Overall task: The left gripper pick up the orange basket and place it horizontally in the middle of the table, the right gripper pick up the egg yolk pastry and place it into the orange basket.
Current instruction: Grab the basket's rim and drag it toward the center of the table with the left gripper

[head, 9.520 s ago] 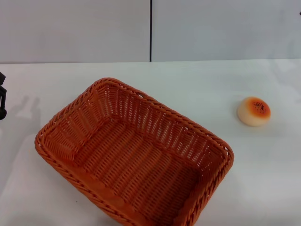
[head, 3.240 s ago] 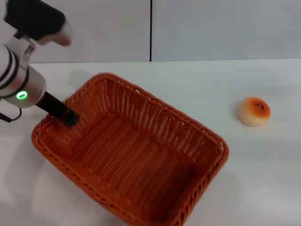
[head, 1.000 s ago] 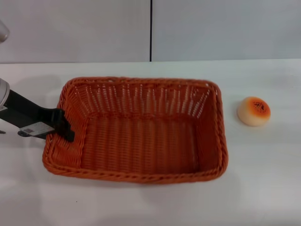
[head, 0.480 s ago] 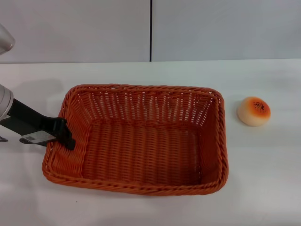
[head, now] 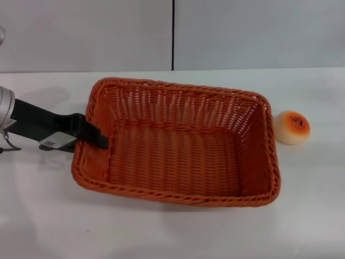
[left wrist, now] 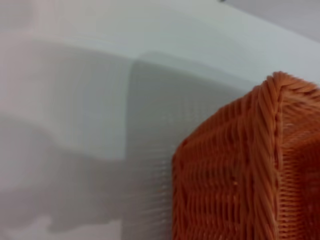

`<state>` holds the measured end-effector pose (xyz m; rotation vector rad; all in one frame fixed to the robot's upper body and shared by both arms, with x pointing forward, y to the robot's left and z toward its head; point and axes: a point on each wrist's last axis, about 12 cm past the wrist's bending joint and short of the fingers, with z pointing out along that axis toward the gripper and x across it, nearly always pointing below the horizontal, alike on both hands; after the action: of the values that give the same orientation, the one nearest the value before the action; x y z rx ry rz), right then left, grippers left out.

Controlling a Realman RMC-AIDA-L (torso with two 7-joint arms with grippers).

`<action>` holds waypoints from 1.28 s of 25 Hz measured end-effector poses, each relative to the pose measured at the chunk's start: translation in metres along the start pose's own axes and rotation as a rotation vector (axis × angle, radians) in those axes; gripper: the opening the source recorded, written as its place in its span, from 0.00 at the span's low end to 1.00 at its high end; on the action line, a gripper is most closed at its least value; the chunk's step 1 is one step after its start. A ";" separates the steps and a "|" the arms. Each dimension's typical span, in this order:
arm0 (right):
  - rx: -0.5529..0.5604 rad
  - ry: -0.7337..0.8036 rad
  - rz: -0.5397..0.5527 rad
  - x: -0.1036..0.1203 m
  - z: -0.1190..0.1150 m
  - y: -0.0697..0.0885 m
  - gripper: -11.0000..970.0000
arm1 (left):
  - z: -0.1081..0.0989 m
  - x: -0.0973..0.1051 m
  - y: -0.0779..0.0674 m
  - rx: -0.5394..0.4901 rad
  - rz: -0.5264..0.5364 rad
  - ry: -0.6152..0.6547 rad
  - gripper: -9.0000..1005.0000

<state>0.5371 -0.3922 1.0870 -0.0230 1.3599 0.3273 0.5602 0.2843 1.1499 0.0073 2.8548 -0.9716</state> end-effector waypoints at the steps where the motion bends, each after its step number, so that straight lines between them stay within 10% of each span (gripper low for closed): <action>1: -0.001 0.000 0.000 0.000 0.000 0.000 0.01 | 0.000 0.000 0.000 0.000 0.000 0.000 0.30; 22: 0.000 0.001 -0.014 -0.005 0.002 -0.006 0.01 | -0.005 0.002 0.033 0.054 0.074 -0.095 0.51; 32: -0.010 -0.008 -0.021 -0.008 0.004 -0.006 0.01 | -0.034 -0.001 0.032 0.179 0.082 -0.185 0.77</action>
<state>0.5411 -0.3991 1.0943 -0.0443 1.3494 0.3159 0.5583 0.3302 1.1569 0.0479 2.5724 -1.1431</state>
